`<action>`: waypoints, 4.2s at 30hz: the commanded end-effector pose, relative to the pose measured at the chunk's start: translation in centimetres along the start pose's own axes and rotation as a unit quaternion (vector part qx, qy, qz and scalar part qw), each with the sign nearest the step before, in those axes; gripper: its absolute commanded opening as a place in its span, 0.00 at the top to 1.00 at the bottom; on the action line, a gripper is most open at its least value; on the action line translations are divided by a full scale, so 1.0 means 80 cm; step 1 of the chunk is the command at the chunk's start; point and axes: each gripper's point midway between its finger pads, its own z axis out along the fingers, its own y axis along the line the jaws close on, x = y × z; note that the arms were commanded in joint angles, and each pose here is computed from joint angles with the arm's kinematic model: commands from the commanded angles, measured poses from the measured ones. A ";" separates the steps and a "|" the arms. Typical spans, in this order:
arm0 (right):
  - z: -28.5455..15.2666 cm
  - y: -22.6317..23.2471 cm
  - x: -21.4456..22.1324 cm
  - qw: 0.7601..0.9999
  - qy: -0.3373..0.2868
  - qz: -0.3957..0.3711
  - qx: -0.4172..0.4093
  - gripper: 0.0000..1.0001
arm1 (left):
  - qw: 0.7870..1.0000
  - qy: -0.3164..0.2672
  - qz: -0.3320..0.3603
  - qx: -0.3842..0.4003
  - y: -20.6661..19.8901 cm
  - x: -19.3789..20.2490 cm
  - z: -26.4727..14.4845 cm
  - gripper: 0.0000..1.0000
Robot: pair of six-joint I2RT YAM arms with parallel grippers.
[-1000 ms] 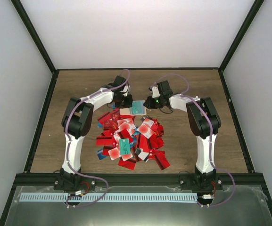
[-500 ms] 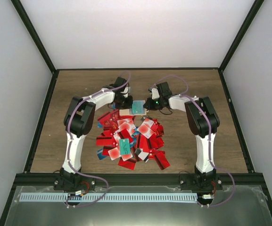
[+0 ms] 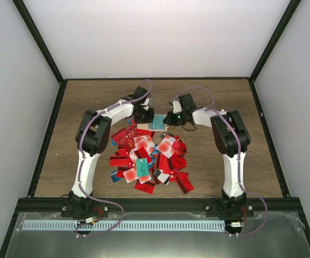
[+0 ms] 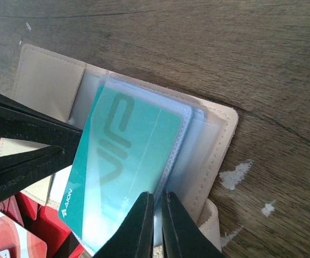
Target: Put the credit cards into the card holder
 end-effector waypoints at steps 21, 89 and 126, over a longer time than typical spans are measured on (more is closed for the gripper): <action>-0.041 0.053 -0.025 0.998 -0.028 -0.019 -0.056 0.86 | 0.999 -0.026 0.025 -0.018 -0.011 0.001 -0.029 0.78; -0.026 0.046 -0.009 0.992 -0.011 0.034 -0.123 0.57 | 0.999 0.018 0.038 0.018 -0.005 0.026 0.024 0.96; 0.003 0.098 -0.023 0.988 0.012 0.003 -0.154 0.57 | 0.987 -0.077 -0.016 0.142 -0.014 -0.004 -0.096 0.96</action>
